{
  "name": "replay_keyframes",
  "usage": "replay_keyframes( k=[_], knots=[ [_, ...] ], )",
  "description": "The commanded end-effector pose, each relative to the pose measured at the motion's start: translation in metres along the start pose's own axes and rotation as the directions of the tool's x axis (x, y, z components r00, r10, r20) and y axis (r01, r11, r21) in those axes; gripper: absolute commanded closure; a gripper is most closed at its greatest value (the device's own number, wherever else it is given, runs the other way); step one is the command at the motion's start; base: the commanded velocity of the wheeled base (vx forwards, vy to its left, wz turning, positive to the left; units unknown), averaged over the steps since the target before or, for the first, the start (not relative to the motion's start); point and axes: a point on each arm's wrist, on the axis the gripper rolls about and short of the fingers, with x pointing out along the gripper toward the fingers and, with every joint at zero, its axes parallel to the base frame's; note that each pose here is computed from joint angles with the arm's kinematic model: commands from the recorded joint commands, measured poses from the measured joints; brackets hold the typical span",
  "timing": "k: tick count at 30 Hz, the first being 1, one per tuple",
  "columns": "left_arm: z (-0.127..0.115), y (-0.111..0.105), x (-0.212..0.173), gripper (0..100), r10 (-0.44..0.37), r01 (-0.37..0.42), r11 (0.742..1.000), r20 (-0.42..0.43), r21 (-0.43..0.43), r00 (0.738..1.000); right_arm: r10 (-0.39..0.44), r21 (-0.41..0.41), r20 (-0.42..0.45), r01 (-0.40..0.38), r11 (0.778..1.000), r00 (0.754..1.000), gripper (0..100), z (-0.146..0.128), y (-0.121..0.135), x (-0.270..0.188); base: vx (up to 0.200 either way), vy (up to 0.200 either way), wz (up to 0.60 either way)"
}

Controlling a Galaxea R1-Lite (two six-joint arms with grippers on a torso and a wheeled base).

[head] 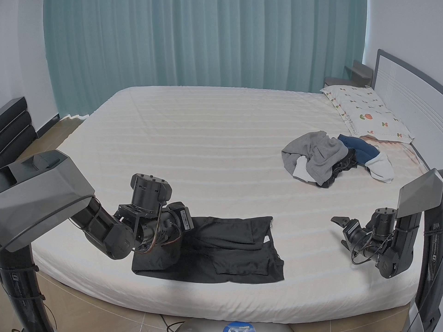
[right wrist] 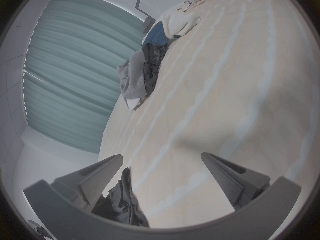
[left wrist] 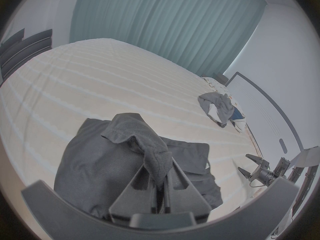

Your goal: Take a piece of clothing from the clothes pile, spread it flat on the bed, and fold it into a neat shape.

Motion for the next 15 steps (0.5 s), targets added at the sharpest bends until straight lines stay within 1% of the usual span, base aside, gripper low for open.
replay_keyframes(
  k=[1, 6, 10, 15],
  knots=[
    [-0.006, -0.016, 0.004, 100, -0.037, 0.037, 0.999, -0.008, 0.012, 0.999, 0.005, -0.002, 0.001, -0.005, 1.0, 1.0, 0, -0.001, 0.0, 0.001, 0.0, -0.2, 0.0],
    [-0.015, -0.034, 0.007, 100, -0.069, 0.071, 0.997, -0.038, 0.04, 0.997, 0.004, -0.002, 0.0, -0.004, 1.0, 1.0, 0, -0.001, 0.0, 0.001, 0.0, -0.2, 0.0],
    [-0.02, -0.046, 0.012, 100, -0.08, 0.083, 0.995, -0.066, 0.055, 0.995, 0.004, -0.002, 0.0, -0.004, 1.0, 1.0, 0, -0.001, 0.0, 0.001, 0.0, -0.2, 0.0],
    [-0.026, -0.05, 0.024, 100, -0.082, 0.086, 0.995, -0.076, 0.059, 0.994, 0.004, -0.002, 0.0, -0.004, 1.0, 1.0, 0, -0.001, 0.0, 0.001, 0.0, 0.0, 0.0]
  ],
)
